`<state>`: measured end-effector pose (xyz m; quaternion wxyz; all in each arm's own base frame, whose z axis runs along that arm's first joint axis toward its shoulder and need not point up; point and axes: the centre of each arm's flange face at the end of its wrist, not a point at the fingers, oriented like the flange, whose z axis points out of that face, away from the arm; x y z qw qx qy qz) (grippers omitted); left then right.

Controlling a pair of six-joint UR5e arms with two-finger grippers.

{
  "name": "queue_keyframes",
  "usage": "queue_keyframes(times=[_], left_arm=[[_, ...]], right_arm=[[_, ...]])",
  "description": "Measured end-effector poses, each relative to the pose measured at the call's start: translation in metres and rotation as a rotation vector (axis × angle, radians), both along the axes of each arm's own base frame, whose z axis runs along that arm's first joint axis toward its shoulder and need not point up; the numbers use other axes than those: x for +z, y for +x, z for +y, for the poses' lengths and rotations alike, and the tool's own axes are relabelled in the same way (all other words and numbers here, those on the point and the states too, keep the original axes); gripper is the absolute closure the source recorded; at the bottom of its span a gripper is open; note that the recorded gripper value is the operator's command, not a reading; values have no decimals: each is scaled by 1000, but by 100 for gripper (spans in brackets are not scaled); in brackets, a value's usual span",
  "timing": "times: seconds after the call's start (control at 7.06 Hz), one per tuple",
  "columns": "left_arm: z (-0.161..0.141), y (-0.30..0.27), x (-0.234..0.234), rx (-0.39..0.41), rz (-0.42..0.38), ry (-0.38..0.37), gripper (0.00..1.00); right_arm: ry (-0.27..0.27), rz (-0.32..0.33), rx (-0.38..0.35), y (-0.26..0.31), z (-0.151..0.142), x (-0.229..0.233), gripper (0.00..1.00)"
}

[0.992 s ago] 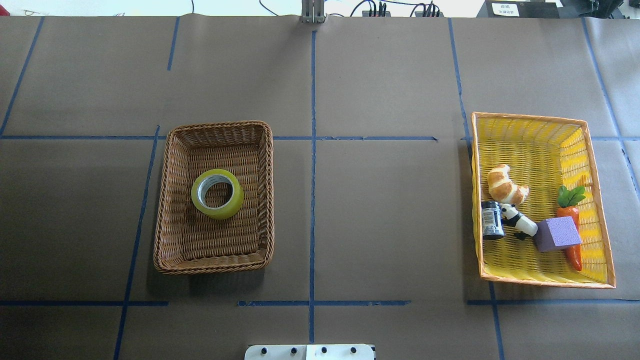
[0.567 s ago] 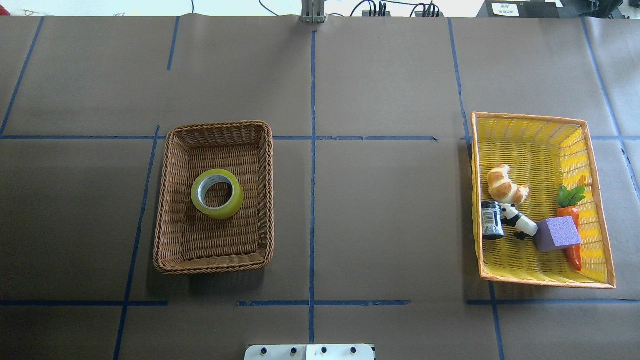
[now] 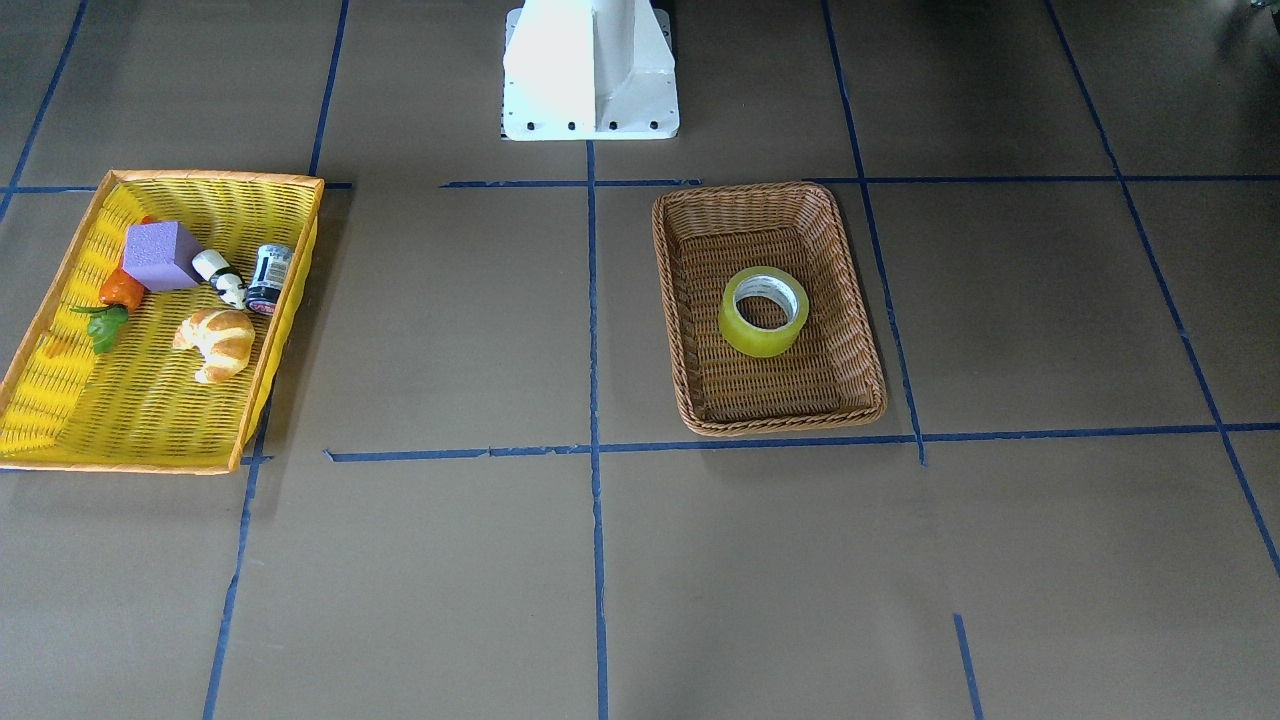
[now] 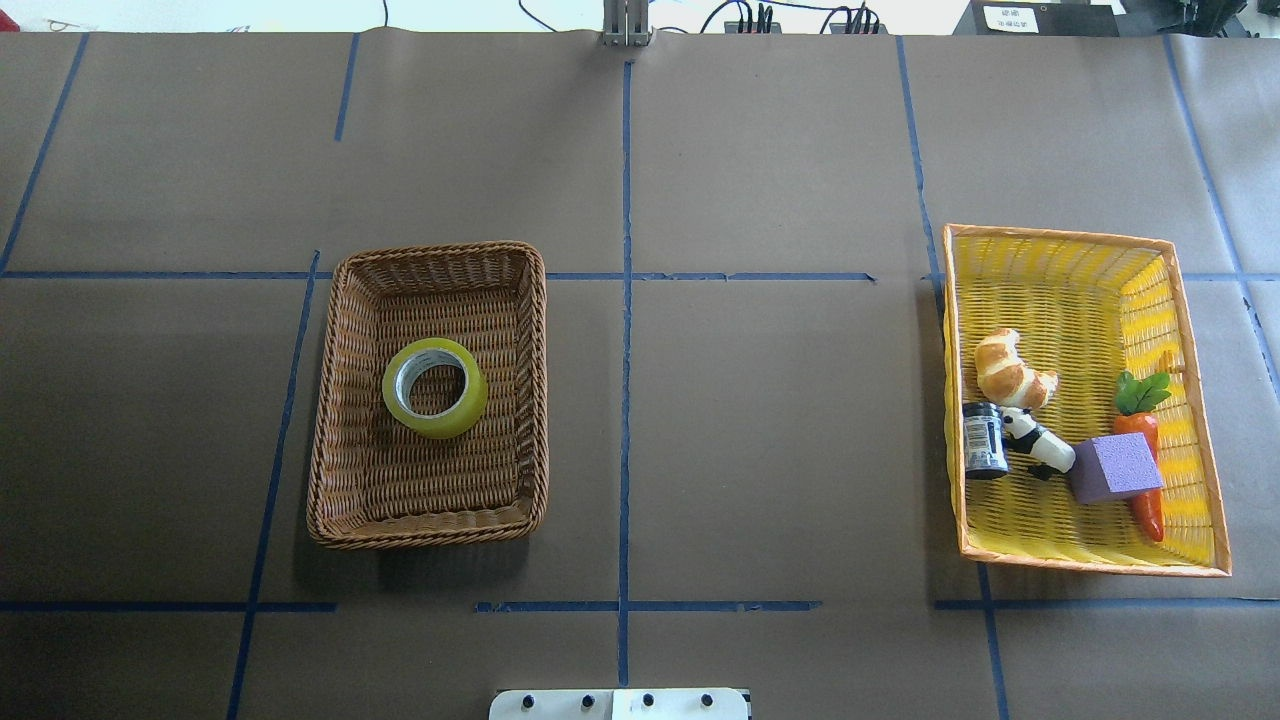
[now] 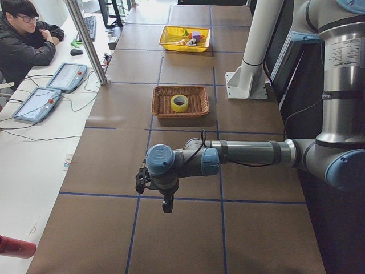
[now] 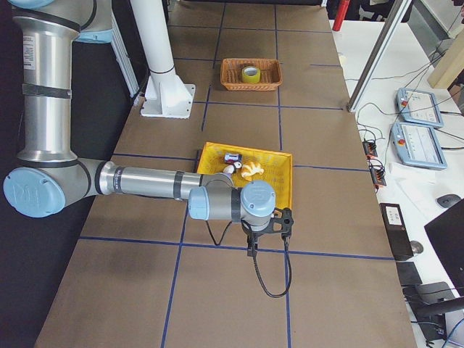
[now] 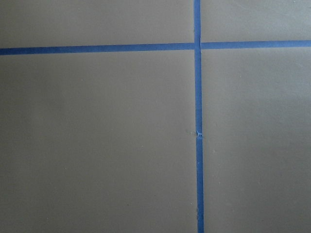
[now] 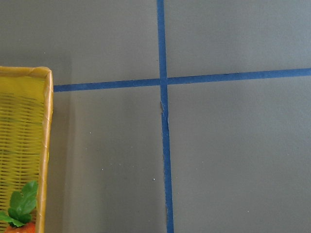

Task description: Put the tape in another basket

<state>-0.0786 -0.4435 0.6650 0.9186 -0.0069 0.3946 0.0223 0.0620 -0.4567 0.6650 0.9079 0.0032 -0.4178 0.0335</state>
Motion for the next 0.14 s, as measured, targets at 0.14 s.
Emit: queue_keyframes(times=[0.14], left_arm=[[-1, 0, -1, 0, 0, 3, 0]], right_arm=[[0, 0, 0, 0, 0, 0, 0]])
